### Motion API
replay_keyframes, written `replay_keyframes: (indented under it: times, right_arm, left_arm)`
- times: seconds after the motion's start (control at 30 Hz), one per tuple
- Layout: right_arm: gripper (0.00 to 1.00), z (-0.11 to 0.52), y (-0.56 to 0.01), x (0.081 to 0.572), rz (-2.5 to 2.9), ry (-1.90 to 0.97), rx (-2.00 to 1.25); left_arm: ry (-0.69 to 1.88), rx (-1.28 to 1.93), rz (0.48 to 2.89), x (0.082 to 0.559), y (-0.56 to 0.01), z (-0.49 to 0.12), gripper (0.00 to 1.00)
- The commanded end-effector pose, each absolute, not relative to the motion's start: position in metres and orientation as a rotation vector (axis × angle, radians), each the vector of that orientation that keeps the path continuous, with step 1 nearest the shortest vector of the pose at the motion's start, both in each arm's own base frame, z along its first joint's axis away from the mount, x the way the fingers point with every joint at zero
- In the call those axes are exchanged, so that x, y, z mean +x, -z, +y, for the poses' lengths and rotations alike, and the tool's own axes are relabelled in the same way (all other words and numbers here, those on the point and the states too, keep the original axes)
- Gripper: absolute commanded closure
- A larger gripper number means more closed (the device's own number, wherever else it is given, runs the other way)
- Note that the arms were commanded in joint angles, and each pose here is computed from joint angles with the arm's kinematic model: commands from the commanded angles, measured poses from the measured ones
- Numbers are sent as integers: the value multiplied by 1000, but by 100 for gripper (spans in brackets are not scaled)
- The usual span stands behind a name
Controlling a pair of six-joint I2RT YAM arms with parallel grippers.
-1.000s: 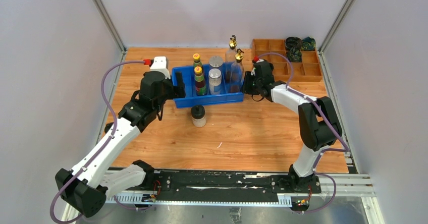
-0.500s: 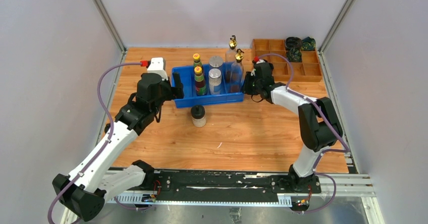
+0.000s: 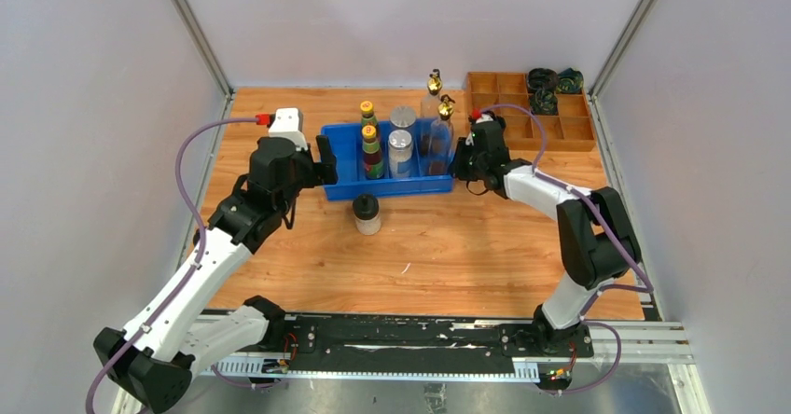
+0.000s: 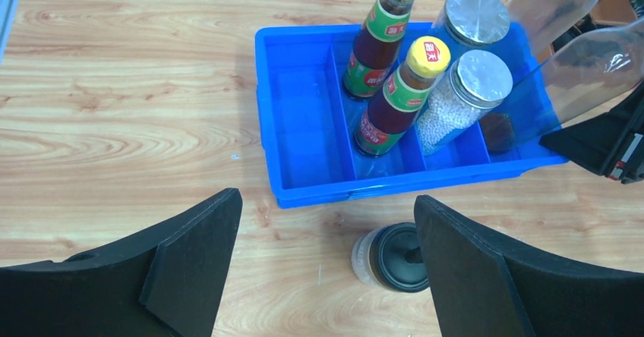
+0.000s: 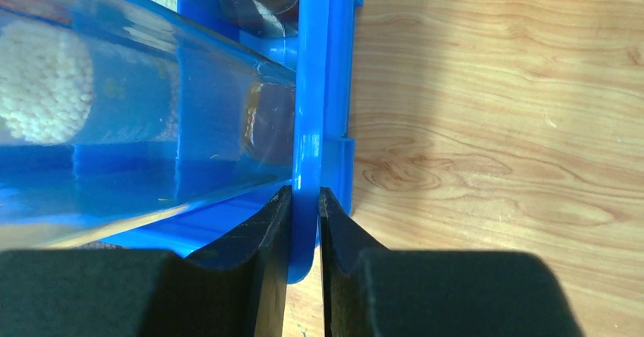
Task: Organize the condiment bottles
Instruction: Move the storage box to the center of the board.
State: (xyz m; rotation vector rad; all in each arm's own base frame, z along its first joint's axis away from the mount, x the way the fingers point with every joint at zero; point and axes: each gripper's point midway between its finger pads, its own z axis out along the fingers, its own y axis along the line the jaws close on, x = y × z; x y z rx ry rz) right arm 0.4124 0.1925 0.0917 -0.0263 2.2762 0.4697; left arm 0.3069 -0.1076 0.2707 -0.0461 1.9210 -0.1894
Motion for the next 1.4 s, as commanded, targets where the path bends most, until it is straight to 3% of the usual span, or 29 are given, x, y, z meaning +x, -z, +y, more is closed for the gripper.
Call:
replay_keyframes:
  times: [0.0, 1.37]
  right_arm:
    - [79, 170, -58, 374, 2424, -357, -17]
    - [79, 117, -74, 288, 2393, -230, -116]
  left_arm:
    - [179, -72, 1914, 302, -272, -101, 10]
    - [216, -135, 1918, 283, -264, -93, 11]
